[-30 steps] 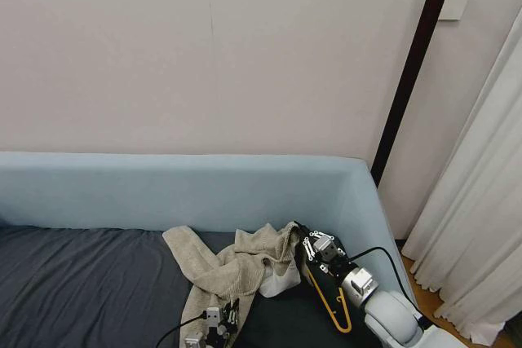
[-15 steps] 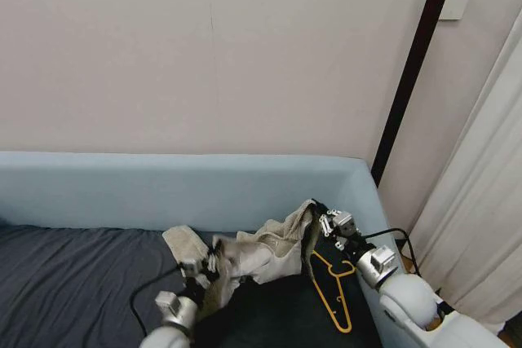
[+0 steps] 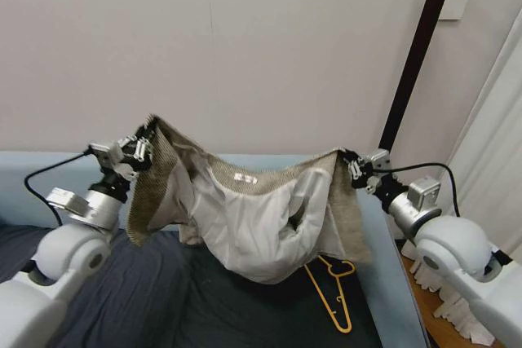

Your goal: Pick up the clothes from the sofa and hang them on the clothes hanger.

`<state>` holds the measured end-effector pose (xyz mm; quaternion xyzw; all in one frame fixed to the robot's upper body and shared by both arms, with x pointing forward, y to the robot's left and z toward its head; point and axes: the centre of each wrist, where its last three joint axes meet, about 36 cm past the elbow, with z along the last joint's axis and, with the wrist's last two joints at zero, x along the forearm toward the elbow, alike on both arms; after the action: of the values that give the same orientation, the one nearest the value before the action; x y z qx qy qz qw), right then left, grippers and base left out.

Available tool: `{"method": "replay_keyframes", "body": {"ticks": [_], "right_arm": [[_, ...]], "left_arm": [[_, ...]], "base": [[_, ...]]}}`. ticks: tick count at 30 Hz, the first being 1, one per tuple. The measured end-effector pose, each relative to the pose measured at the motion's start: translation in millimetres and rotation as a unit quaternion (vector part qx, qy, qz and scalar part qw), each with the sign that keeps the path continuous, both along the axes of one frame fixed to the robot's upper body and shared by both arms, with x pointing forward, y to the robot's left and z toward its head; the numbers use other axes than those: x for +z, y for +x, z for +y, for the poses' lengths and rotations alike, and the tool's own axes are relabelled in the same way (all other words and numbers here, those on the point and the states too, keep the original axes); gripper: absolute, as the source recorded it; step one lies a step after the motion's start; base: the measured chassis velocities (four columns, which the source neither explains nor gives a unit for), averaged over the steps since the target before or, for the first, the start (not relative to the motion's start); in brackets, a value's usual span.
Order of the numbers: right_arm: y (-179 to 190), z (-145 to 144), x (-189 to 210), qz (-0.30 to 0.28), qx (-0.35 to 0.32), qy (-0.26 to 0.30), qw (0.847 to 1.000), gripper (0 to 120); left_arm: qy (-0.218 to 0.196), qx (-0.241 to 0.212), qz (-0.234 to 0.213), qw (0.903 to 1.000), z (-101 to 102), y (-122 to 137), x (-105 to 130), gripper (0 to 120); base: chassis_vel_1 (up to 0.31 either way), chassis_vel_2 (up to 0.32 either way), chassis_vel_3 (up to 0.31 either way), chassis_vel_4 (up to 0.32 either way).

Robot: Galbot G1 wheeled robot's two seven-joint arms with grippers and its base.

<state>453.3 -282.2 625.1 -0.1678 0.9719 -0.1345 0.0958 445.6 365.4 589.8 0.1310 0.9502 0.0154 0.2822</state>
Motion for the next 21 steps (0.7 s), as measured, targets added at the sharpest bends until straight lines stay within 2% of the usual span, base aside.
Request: {"method": "replay_keyframes", "body": {"ticks": [3, 4, 5, 8, 10, 12, 17, 21], "right_arm": [[-15, 6, -13, 0.020, -0.034, -0.048, 0.998, 0], [-15, 6, -13, 0.020, -0.034, -0.048, 0.998, 0], [-22, 11, -32, 0.039, -0.048, -0.070, 0.996, 0], [-38, 22, -71, 0.082, -0.068, -0.100, 0.989, 0], [-39, 23, -74, 0.085, -0.070, -0.101, 0.989, 0], [-43, 30, -89, 0.109, -0.084, -0.103, 0.985, 0], [-45, 33, -101, 0.129, -0.104, -0.106, 0.980, 0], [-52, 40, -106, 0.141, -0.117, -0.103, 0.978, 0]], "left_arm": [[0.031, 0.012, 0.044, 0.9985, -7, -17, -40, 0], [0.031, 0.012, 0.044, 0.9985, -7, -17, -40, 0], [0.050, 0.017, 0.079, 0.9955, -16, -28, -73, 0], [0.075, 0.020, 0.133, 0.9880, -33, -49, -127, 0], [0.076, 0.021, 0.136, 0.9875, -34, -50, -130, 0], [0.084, 0.029, 0.157, 0.9837, -39, -52, -148, 0], [0.089, 0.052, 0.166, 0.9807, -37, -49, -150, 0], [0.099, 0.078, 0.157, 0.9796, -35, -49, -149, 0]], "base": [[0.000, 0.000, 0.000, 0.000], [0.000, 0.000, 0.000, 0.000], [0.000, 0.000, 0.000, 0.000], [0.000, 0.000, 0.000, 0.000], [0.000, 0.000, 0.000, 0.000], [0.000, 0.000, 0.000, 0.000], [0.000, 0.000, 0.000, 0.000], [0.000, 0.000, 0.000, 0.000]]}}
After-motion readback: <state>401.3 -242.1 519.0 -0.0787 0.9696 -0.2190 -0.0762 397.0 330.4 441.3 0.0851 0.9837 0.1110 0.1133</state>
